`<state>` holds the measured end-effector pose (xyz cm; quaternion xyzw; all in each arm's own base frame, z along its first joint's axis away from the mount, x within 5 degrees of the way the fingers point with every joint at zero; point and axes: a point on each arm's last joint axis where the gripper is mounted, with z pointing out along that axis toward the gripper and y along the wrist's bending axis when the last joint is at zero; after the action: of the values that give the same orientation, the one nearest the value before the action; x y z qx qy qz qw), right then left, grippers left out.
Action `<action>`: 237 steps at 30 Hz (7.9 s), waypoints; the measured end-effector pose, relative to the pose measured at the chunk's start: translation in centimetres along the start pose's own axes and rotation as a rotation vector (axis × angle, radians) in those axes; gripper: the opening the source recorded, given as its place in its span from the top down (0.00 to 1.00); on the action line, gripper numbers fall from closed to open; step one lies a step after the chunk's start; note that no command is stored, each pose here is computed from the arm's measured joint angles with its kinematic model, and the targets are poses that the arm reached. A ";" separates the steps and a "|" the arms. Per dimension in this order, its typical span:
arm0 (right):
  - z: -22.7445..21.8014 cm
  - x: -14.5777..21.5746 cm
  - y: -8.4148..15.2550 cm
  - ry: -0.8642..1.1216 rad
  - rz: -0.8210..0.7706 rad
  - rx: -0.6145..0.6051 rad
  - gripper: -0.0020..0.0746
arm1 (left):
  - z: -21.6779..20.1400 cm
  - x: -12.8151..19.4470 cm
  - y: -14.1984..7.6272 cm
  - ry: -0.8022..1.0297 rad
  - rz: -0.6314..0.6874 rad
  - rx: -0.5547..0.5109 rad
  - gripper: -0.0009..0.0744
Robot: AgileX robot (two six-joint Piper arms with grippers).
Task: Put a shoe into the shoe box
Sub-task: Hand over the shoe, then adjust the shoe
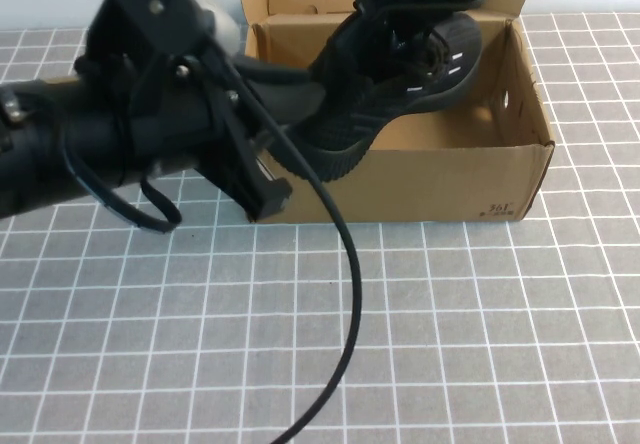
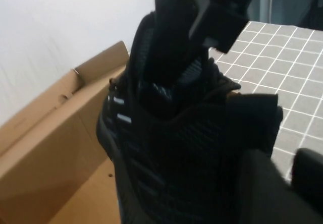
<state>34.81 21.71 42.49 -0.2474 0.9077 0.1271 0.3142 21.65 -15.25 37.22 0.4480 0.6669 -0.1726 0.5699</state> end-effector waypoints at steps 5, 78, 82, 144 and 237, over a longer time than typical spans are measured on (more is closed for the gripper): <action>0.0 0.0 0.0 0.000 0.004 -0.006 0.98 | 0.2 -0.1 0.0 -0.010 0.052 -0.016 0.42; -6.3 0.2 0.6 -0.133 -0.042 -0.032 0.68 | 9.9 0.9 6.1 0.055 0.214 -0.271 0.93; -8.7 2.3 0.4 -0.121 -0.049 0.009 0.86 | 10.3 0.2 6.9 0.009 0.184 -0.239 0.93; -15.9 18.7 -0.7 -0.019 0.202 0.125 0.99 | 26.4 15.3 15.2 -0.001 -0.003 -0.009 0.82; -15.6 18.9 -1.0 -0.010 0.165 0.155 0.99 | 27.6 9.7 11.3 0.002 -0.802 -0.120 0.98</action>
<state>14.58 7.84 42.45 -0.1460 0.9305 0.0831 0.3254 47.83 -25.71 23.50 0.1186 0.7982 -0.3415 0.4819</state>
